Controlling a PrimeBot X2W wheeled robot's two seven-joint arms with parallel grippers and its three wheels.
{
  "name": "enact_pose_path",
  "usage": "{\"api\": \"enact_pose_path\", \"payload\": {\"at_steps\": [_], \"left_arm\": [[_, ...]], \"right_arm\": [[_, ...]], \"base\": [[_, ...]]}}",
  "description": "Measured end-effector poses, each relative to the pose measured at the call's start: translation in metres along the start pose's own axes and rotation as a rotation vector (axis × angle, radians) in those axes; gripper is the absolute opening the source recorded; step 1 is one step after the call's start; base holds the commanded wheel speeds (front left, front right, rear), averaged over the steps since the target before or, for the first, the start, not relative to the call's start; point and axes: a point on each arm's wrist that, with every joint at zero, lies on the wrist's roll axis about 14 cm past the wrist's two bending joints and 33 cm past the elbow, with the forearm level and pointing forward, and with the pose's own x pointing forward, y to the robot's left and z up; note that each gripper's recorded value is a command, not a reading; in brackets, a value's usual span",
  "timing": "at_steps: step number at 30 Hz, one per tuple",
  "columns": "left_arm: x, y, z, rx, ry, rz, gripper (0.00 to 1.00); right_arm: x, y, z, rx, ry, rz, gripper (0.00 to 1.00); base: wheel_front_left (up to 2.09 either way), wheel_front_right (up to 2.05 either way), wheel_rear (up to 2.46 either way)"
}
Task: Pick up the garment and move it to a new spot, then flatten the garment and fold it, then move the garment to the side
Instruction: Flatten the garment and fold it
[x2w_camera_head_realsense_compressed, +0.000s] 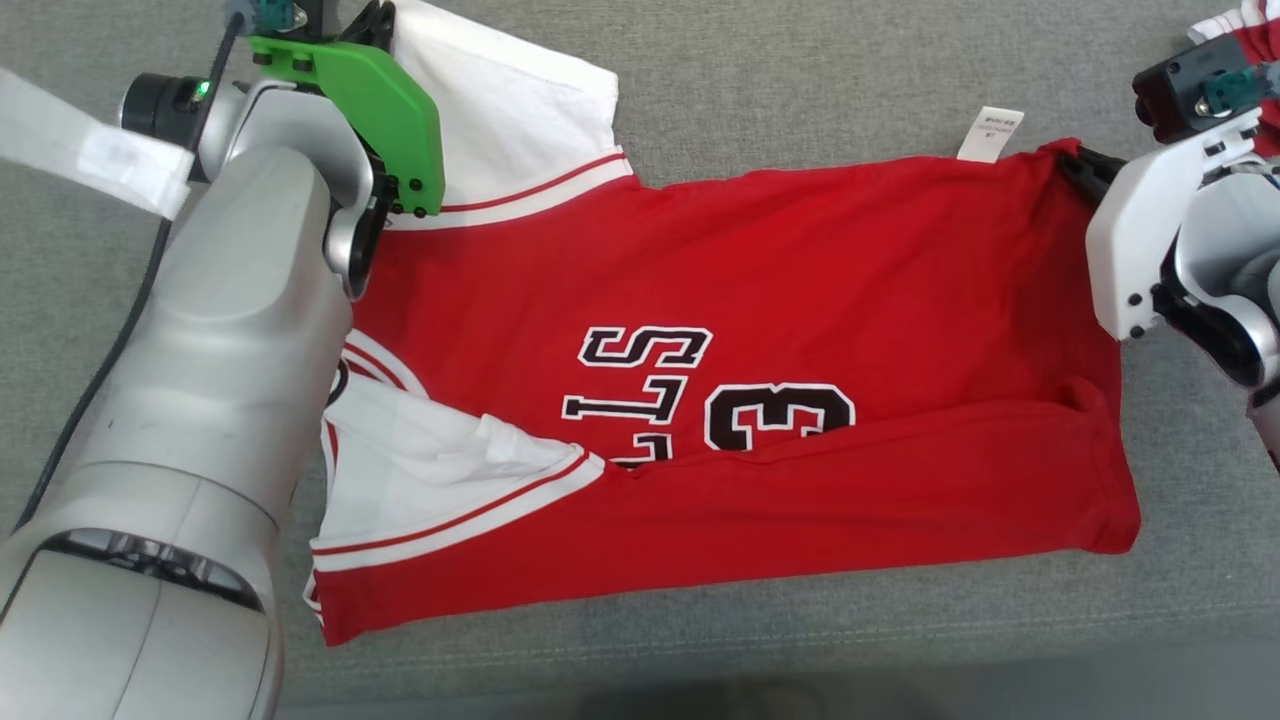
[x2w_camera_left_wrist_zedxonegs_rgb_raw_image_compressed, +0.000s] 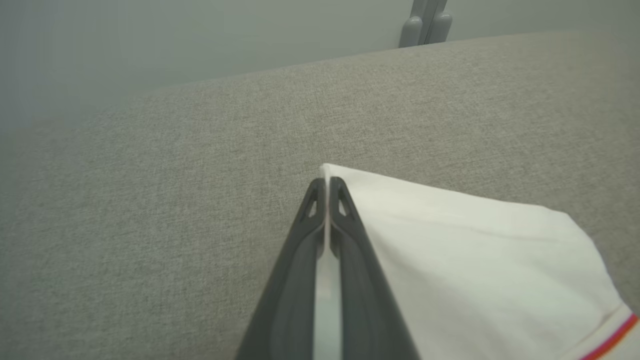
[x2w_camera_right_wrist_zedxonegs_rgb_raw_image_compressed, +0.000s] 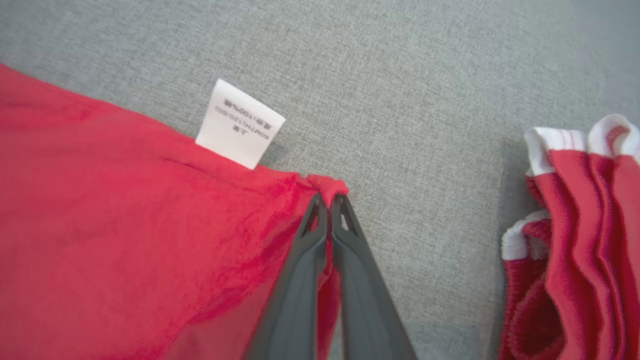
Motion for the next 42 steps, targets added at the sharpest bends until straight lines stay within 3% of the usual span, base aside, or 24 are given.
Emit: {"api": "enact_pose_path", "payload": {"at_steps": [13,24,42], "left_arm": [[-0.064,0.000,0.021,-0.093,-0.242,0.023,0.00],[-0.139,0.009,-0.006,-0.073,-0.222,0.089,0.00],[-0.213,-0.013,-0.059,-0.147,-0.065,0.113,0.00]], "right_arm": [[-0.044,0.028,0.017,-0.156,-0.125,0.093,0.00],[-0.089,0.052,0.007,-0.369,-0.110,0.193,0.00],[-0.103,0.051,-0.031,-0.342,-0.015,0.215,0.00]], "base": [[0.00,0.00,0.00],[0.00,0.00,0.00],[0.00,0.00,0.00]]}}
